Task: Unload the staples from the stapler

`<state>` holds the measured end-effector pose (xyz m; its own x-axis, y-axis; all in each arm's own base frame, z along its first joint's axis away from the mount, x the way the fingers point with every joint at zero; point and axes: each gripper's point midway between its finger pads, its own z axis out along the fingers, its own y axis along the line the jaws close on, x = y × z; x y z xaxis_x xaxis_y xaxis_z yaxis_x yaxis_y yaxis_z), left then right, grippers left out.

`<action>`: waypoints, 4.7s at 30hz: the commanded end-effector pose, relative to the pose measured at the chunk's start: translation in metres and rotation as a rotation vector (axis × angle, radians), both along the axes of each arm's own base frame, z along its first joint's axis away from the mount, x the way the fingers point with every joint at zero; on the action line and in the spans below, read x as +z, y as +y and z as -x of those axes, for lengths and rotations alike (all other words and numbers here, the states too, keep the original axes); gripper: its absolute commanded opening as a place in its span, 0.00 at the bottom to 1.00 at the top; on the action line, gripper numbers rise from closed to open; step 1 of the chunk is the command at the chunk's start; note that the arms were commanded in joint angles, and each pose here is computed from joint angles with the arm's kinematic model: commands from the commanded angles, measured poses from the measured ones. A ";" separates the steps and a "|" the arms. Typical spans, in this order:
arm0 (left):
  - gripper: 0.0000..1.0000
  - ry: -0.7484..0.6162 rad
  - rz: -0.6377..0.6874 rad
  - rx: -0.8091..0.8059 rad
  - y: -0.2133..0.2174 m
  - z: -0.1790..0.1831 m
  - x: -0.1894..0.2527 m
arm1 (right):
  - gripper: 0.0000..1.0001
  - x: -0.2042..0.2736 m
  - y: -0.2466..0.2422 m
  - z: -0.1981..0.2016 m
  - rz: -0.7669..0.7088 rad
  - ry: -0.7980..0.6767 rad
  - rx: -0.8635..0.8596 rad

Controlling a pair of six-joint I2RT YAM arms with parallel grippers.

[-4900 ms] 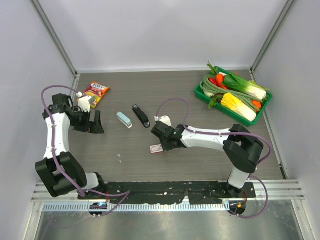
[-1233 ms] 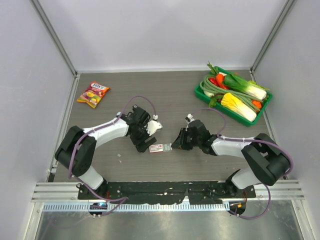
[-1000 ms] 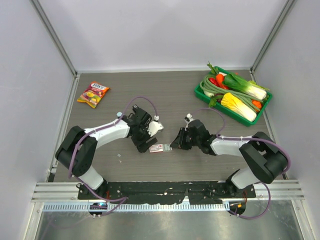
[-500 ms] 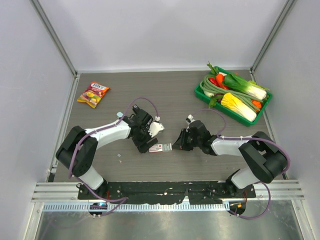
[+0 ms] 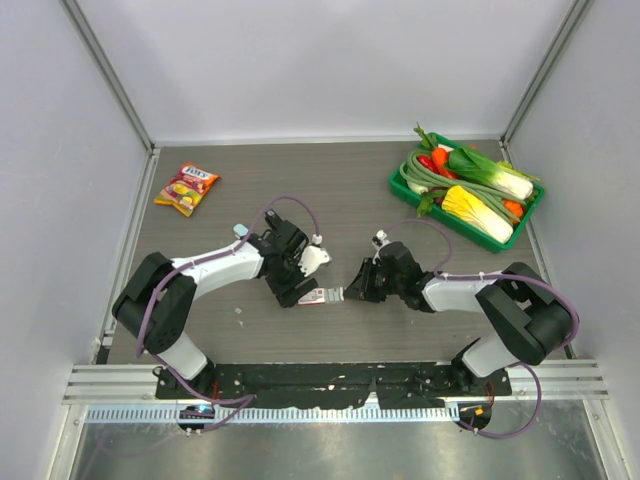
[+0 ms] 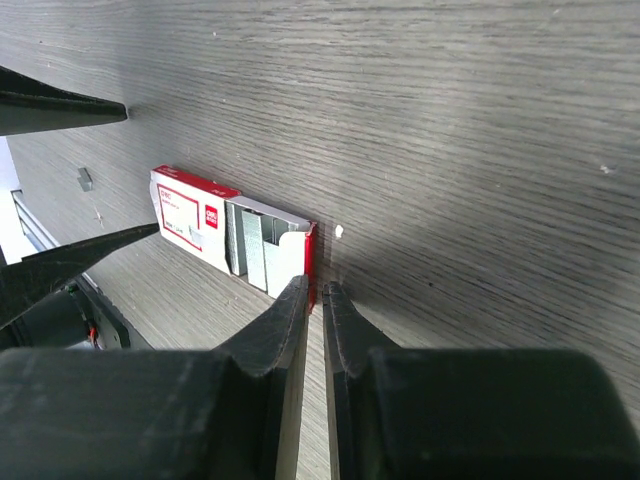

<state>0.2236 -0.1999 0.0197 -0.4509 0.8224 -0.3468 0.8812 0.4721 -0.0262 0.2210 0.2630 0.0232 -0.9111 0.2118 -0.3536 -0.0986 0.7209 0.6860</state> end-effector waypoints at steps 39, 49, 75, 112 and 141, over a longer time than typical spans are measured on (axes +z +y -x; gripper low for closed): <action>0.71 -0.032 0.025 0.001 -0.023 -0.015 0.004 | 0.18 0.009 0.009 -0.009 0.037 -0.029 0.018; 0.70 -0.043 0.004 0.001 -0.017 -0.014 0.002 | 0.22 0.012 0.010 -0.008 -0.005 -0.038 -0.001; 0.71 -0.050 -0.001 0.004 -0.016 -0.015 0.003 | 0.18 0.006 0.009 -0.011 -0.011 -0.030 -0.017; 0.61 -0.009 0.025 -0.016 -0.032 -0.009 -0.005 | 0.13 -0.002 0.053 0.005 0.036 -0.033 0.036; 0.59 0.005 -0.012 -0.017 -0.026 -0.004 -0.016 | 0.32 0.021 0.043 0.004 -0.111 -0.089 -0.027</action>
